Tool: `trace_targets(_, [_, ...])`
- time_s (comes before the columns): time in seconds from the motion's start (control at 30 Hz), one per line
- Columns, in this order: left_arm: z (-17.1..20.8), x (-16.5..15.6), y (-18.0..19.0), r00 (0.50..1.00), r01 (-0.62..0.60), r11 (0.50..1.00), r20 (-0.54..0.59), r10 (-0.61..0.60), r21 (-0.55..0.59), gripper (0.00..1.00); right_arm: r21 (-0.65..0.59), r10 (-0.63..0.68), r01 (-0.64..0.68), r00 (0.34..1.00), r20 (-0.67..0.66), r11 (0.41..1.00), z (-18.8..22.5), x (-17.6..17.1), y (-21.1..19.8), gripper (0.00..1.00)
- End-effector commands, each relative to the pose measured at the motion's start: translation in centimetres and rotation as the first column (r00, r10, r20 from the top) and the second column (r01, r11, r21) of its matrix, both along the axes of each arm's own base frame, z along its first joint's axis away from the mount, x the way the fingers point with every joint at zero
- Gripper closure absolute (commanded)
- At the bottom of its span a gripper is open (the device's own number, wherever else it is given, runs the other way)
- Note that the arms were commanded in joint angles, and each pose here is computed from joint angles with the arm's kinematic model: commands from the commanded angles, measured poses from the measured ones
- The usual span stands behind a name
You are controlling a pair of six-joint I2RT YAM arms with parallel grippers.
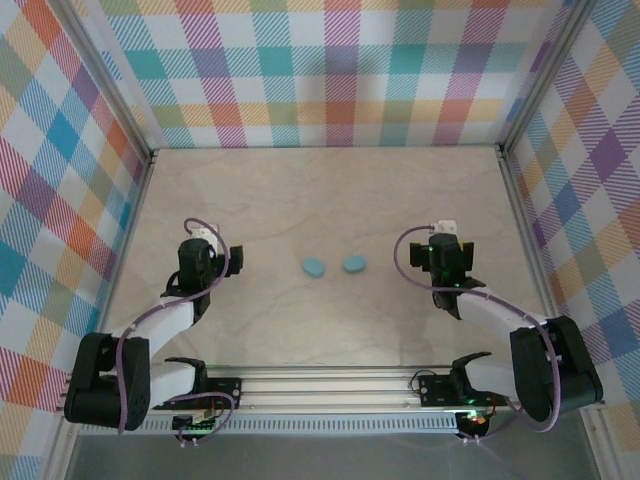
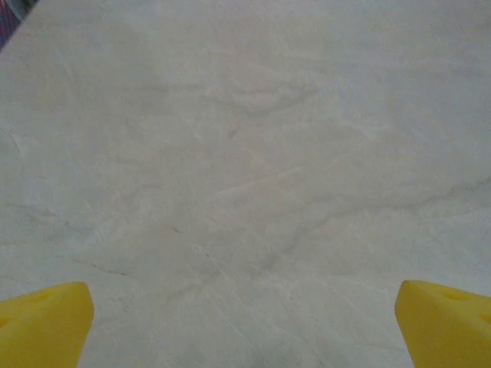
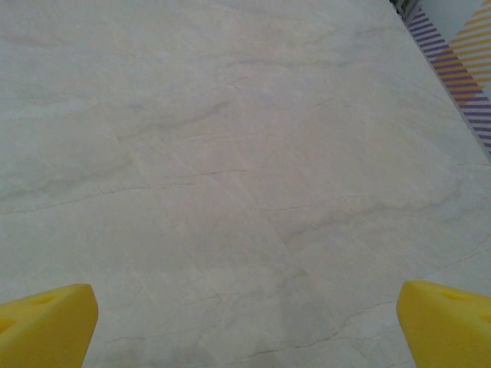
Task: Insert wireless bluetooth earbuds into charging case
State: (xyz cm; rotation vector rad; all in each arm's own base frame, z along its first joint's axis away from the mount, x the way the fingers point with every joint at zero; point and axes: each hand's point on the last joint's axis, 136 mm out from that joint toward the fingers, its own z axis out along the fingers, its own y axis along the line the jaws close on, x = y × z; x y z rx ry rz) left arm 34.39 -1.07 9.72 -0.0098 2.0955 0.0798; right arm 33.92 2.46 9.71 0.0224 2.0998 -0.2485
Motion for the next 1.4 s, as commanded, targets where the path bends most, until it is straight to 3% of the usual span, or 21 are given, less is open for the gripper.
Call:
trace_targets(0.0, [0.9,0.8,-0.3,0.997,0.033,0.999,0.071,-0.032,-0.013,0.0,0.09,-0.005,-0.012,0.982,0.189,0.996,2.6,1.3,-0.1,0.0])
trace_targets(0.27, [1.5,2.4,-0.8,0.984,0.067,0.997,0.164,-0.063,-0.025,0.0,0.12,0.007,-0.04,0.966,0.258,0.992,2.9,2.9,-1.4,0.0])
trace_targets(0.43, [0.5,3.9,-1.9,0.989,0.128,0.991,0.078,-0.125,-0.044,0.0,0.114,0.046,-0.083,0.955,0.293,0.99,2.0,3.7,-1.5,0.0])
trace_targets(0.6, [0.5,4.5,-2.8,0.98,0.159,0.983,0.132,-0.147,-0.09,0.0,0.131,0.104,-0.14,0.963,0.25,0.981,0.6,4.7,-0.7,0.0])
trace_targets(0.77, [-1.5,5.3,-2.2,0.987,0.122,0.988,0.112,-0.112,-0.09,0.0,0.16,0.079,-0.115,0.974,0.211,0.98,-0.3,5.6,-1.4,0.0])
trace_targets(1.37, [-1.9,5.3,-1.3,0.992,0.069,0.993,0.108,-0.058,-0.096,0.0,0.182,0.05,-0.086,0.979,0.195,0.98,-0.4,5.7,-2.1,0.0])
